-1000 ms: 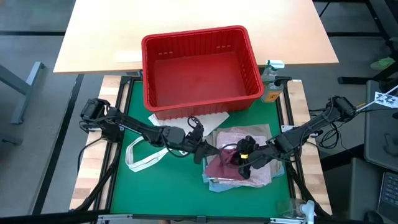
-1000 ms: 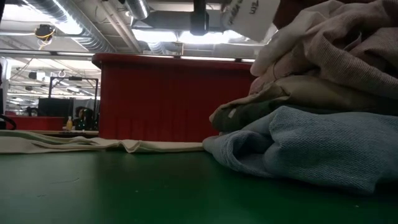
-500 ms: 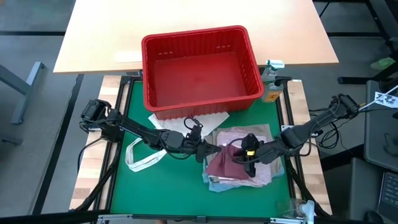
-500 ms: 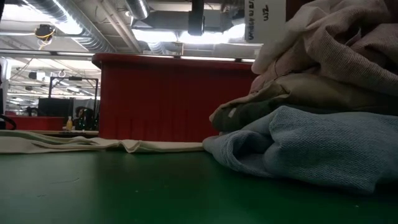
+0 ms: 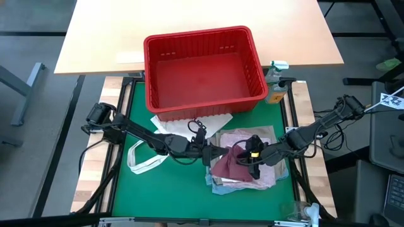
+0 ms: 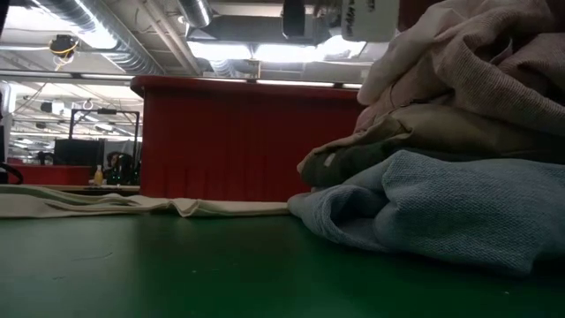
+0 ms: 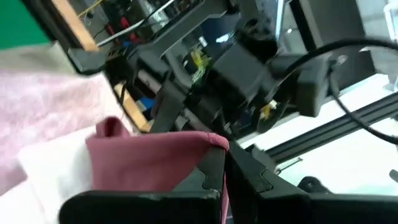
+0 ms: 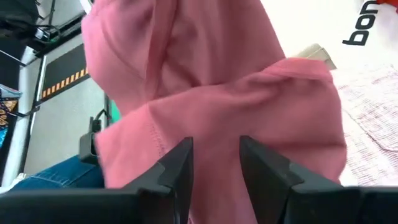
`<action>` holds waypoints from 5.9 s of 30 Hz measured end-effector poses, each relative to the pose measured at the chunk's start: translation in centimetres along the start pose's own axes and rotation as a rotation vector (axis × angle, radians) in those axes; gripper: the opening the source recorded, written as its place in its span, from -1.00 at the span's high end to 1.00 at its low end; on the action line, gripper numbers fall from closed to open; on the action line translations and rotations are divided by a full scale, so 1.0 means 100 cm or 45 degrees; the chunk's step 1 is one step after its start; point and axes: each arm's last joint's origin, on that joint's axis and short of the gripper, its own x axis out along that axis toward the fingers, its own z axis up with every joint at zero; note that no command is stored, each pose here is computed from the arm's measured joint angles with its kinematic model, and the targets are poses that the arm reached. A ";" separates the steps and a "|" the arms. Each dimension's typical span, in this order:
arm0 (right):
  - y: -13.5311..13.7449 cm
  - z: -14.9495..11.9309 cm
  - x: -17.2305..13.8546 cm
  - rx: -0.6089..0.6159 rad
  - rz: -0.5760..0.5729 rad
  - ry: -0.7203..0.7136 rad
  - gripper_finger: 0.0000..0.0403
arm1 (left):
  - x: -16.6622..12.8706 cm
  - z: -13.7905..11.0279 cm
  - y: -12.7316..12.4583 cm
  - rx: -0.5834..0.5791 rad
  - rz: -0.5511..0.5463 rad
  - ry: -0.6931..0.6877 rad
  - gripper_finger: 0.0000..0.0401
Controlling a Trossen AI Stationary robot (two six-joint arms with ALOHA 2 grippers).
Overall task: Fold laundry
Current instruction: Fold the red underwear
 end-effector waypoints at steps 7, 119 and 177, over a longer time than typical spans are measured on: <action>0.001 -0.006 0.015 -0.021 -0.044 0.054 0.35 | 0.007 -0.012 0.014 -0.127 0.052 -0.004 0.98; 0.036 0.029 -0.004 0.793 -0.082 0.296 0.91 | 0.071 -0.043 0.017 0.031 0.090 -0.061 0.98; 0.016 0.009 -0.016 0.664 -0.346 0.616 0.99 | 0.074 -0.039 0.052 0.715 0.027 0.622 0.51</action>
